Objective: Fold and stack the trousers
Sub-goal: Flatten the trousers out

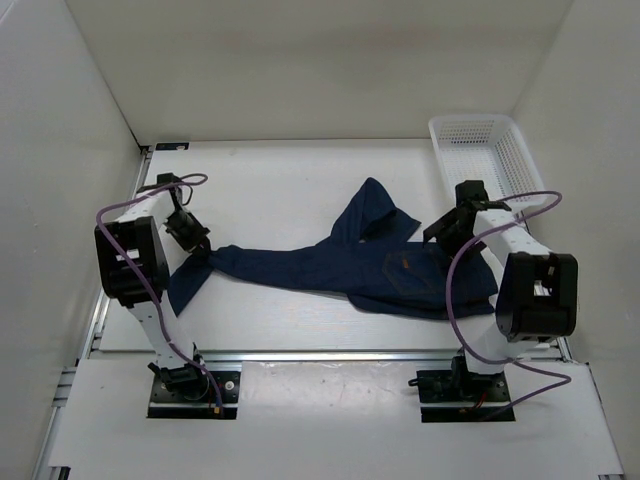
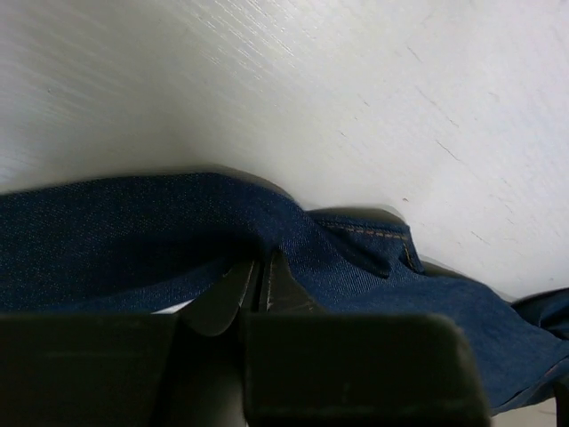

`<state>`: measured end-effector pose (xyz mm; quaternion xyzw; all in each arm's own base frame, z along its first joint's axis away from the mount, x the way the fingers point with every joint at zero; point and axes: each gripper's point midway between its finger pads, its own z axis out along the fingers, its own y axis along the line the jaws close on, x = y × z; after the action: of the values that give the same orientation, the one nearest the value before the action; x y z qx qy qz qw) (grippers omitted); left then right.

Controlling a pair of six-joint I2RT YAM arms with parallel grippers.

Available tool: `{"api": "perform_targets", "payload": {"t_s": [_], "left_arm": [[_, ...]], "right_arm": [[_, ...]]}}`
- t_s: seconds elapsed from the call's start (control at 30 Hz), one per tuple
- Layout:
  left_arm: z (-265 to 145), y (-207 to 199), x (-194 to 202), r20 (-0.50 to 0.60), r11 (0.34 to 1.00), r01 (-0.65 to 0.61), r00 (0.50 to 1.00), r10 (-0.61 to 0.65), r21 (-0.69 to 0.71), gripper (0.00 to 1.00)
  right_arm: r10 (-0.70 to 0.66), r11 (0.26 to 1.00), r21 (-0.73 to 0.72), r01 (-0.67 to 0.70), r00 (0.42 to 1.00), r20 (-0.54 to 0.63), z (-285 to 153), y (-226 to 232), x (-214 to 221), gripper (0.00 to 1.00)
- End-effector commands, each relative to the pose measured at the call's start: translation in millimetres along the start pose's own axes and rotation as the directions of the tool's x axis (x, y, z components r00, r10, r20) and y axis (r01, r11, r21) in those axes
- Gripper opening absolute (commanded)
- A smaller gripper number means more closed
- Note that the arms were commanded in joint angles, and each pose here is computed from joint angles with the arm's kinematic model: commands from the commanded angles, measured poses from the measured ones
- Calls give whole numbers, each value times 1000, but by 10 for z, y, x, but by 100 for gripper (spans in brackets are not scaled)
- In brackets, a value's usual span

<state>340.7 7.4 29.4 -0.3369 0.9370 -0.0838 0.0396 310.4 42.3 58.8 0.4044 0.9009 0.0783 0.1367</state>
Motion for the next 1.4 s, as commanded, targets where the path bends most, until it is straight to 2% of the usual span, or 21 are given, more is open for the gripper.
{"api": "perform_targets", "payload": {"t_s": [0.0, 0.17, 0.33, 0.4, 0.47, 0.5, 0.6, 0.63, 0.73, 0.83, 0.9, 0.93, 1.0, 1.03, 1.07, 1.1, 1.17, 1.2, 1.3, 1.33, 1.37], "left_arm": [[-294, -137, -80, 94, 997, -26, 995, 20, 66, 10], [-375, -170, -135, 117, 997, -21, 993, 12, 70, 10], [-458, -162, -134, 129, 997, -30, 991, 22, 65, 10], [-502, -141, -161, 141, 997, -23, 990, 12, 71, 10], [-565, -86, -210, 151, 997, -2, 989, -9, 73, 10], [-625, -70, -236, 161, 997, -4, 987, -8, 76, 10], [-772, -16, -345, 194, 997, 9, 981, -24, 77, 10], [-810, -18, -370, 204, 997, 10, 979, -24, 72, 10], [-973, -48, -470, 243, 998, -3, 970, -13, 65, 10], [-1177, -171, -676, 302, 996, -16, 953, -11, 86, 10], [-1247, -284, -775, 293, 994, -23, 956, -10, 108, 10], [-1566, -478, -986, 365, 986, -54, 931, -9, 160, 10], [-1701, -644, -1102, 346, 979, -66, 938, -5, 194, 10], [-2213, -869, -1293, 457, 957, -117, 889, -17, 264, 10], [-2319, -968, -1375, 477, 947, -139, 879, -17, 290, 10], [-2569, -1039, -1396, 501, 928, -147, 864, -49, 343, 10], [-2970, -1109, -1401, 564, 885, -187, 820, -98, 426, 10], [-3231, -1095, -1321, 598, 864, -213, 792, -121, 457, 10], [-3380, -1003, -1211, 616, 853, -216, 774, -147, 474, 10], [-3354, -958, -1189, 626, 864, -225, 769, -127, 451, 10], [-3186, -891, -1149, 600, 879, -200, 791, -115, 433, 10]], "right_arm": [[195, 981, -12, -194, 977, 85, 67, 284, -310, 80], [292, 952, 63, -301, 948, 125, 341, 321, -352, 79], [343, 927, 76, -368, 912, 225, 420, 420, -448, 77], [333, 918, 137, -373, 910, 245, 509, 360, -430, 73], [323, 911, 175, -373, 911, 257, 564, 398, -465, 60], [316, 906, 205, -369, 915, 250, 568, 362, -440, 39], [305, 908, 212, -361, 918, 255, 561, 336, -404, 15], [305, 908, 213, -361, 918, 255, 544, 317, -391, 3], [285, 921, 182, -345, 913, 291, 374, 326, -469, 0], [261, 943, 109, -315, 901, 346, 37, 407, -612, 0], [231, 966, 22, -259, 893, 386, -305, 582, -765, 0], [220, 973, -23, -231, 888, 405, -488, 691, -847, 0], [226, 973, -152, -173, 850, 476, -1032, 1047, -1182, 0], [195, 975, -195, -109, 842, 503, -1302, 1173, -1264, 0], [201, 967, -240, -82, 825, 528, -1546, 1257, -1373, 0], [199, 944, -330, -3, 802, 563, -2039, 1444, -1494, 0], [202, 915, -398, 71, 772, 603, -2514, 1556, -1538, 0], [202, 903, -417, 98, 761, 616, -2706, 1553, -1521, 0], [239, 868, -472, 154, 704, 669, -3333, 1249, -1335, 0], [242, 871, -468, 149, 698, 674, -3347, 1131, -1273, 0], [201, 903, -411, 124, 725, 659, -3051, 930, -1151, 0]]}}
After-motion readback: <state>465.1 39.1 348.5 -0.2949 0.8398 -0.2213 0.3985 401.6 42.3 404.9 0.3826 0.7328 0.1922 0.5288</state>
